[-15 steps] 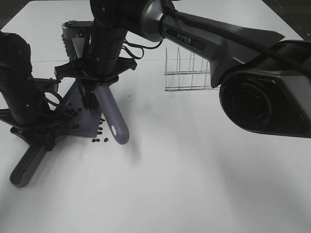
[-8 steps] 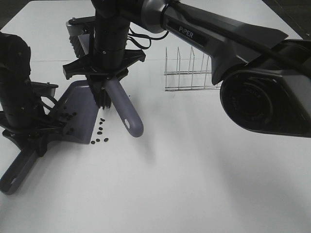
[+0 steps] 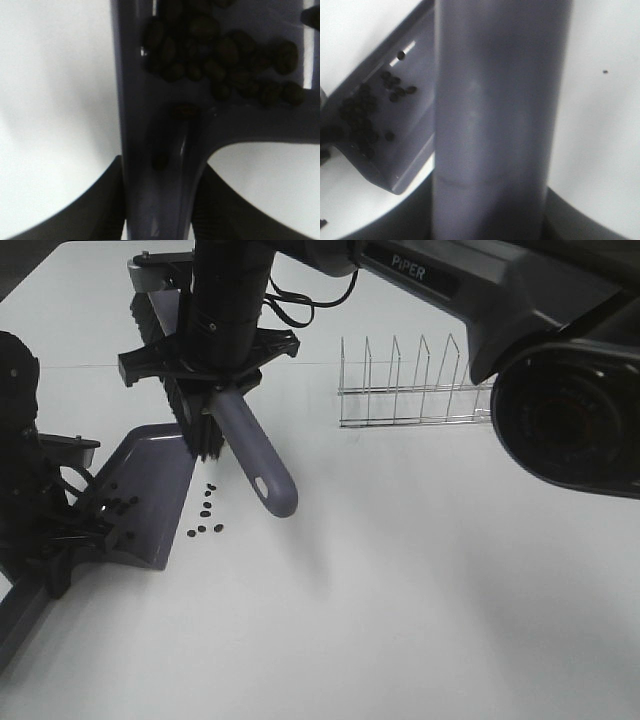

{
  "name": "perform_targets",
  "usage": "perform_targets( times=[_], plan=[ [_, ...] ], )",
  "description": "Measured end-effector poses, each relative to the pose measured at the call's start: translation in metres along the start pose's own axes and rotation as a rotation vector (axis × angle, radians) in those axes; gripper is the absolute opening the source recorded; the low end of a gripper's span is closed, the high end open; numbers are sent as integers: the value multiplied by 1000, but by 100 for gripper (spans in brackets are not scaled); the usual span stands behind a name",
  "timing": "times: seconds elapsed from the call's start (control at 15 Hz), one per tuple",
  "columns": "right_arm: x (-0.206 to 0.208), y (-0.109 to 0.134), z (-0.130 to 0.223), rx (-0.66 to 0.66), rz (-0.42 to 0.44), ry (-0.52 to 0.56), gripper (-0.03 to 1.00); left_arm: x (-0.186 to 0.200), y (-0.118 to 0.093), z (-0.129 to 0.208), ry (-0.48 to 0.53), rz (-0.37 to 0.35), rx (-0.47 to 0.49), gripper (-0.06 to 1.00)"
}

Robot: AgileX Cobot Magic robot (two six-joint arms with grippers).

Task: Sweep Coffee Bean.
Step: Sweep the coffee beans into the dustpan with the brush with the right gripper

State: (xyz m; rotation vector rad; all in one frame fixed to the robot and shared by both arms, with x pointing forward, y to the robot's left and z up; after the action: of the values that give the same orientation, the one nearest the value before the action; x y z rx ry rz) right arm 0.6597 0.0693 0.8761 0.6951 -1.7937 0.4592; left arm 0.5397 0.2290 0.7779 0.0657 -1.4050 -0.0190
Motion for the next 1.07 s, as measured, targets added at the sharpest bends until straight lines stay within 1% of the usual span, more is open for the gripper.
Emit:
perform_targets(
  times=[0.13,0.27,0.4,0.53,0.73,0.8,1.07],
  plan=[
    [-5,-18,25,34,91,85,32,-4,-2,5,11,16,-5,31],
    [-5,-42,42,84,216,145,32,-4,-3,5,8,19,-18,31],
    [-12,-56,58,116,284,203,32,-4,-4,5,8,24,-16,31],
    [-19,-59,71,129,297,249,32,-4,-4,5,8,26,-16,31],
    [-29,-62,79,139,309,281,32,-4,-5,5,8,30,-13,31],
    [-40,-64,85,146,313,308,32,-4,-5,5,8,31,-12,31],
    [-45,-60,86,149,303,309,32,-4,-5,5,9,32,-11,31]
  ],
)
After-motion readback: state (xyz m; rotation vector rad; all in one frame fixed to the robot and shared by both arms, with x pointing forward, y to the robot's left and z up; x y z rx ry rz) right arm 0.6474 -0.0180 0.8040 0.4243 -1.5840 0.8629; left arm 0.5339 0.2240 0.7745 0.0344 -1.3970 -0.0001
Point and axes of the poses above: a point on each arm's last joint axis where the gripper is mounted, x pointing back along that axis away from the gripper, y along the wrist's bending axis when the last joint is at zero, z = x × y, the point moved 10 cm from there along -x, pointing out along that axis toward the gripper, and after that the axes turned 11 degrees about x, right-handed, at the moved point
